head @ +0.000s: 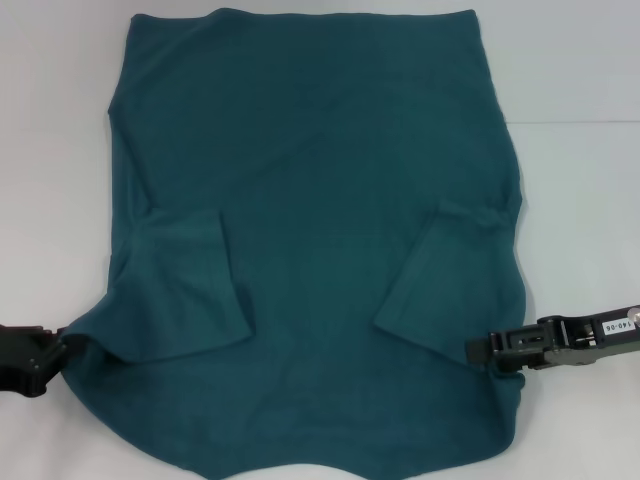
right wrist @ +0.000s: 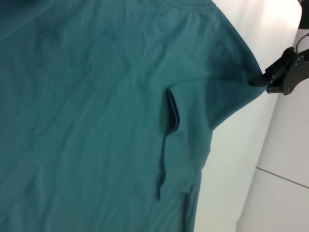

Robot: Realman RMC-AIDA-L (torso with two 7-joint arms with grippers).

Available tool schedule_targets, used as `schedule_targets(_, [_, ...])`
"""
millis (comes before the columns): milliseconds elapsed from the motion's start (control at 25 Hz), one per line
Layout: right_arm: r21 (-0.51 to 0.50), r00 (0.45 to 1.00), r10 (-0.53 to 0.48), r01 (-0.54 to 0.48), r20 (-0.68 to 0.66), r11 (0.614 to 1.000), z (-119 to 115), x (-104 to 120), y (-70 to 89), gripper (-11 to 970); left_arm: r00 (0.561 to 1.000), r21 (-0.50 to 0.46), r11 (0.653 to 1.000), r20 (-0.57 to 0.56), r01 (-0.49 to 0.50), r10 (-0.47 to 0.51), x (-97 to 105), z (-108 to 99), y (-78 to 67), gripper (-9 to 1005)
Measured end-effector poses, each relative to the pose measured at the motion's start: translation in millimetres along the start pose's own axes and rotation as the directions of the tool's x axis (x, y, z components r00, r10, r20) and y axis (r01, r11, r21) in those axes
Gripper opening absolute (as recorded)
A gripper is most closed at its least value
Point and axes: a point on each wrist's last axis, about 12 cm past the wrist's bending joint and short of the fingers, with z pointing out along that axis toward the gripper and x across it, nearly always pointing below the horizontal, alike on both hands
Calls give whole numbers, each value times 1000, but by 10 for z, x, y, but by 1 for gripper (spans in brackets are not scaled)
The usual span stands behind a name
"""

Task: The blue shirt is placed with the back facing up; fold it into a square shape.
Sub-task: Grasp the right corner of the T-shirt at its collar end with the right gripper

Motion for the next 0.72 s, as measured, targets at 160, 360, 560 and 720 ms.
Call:
schedule_targets(160, [40,1000,28,-27,-6,999,-55,25,-65,907,1000,0,1000,0,6,-6,17,15,-2,25])
schedule_targets(360, [86,998,61,-59,-22,995,-135,49,-132,907,1000,0,1000,0,7,-7,19,20,-3,25])
schedule_targets(560, [114,996,75,-69,-45,991,-174,59,-157,906,1000,3,1000,2,7,-7,13,35,-10,25])
schedule_targets(720, [125,994,85,-76,-65,989,-186,72,-161,906,1000,3,1000,2,6,-6,8,37,-9,25])
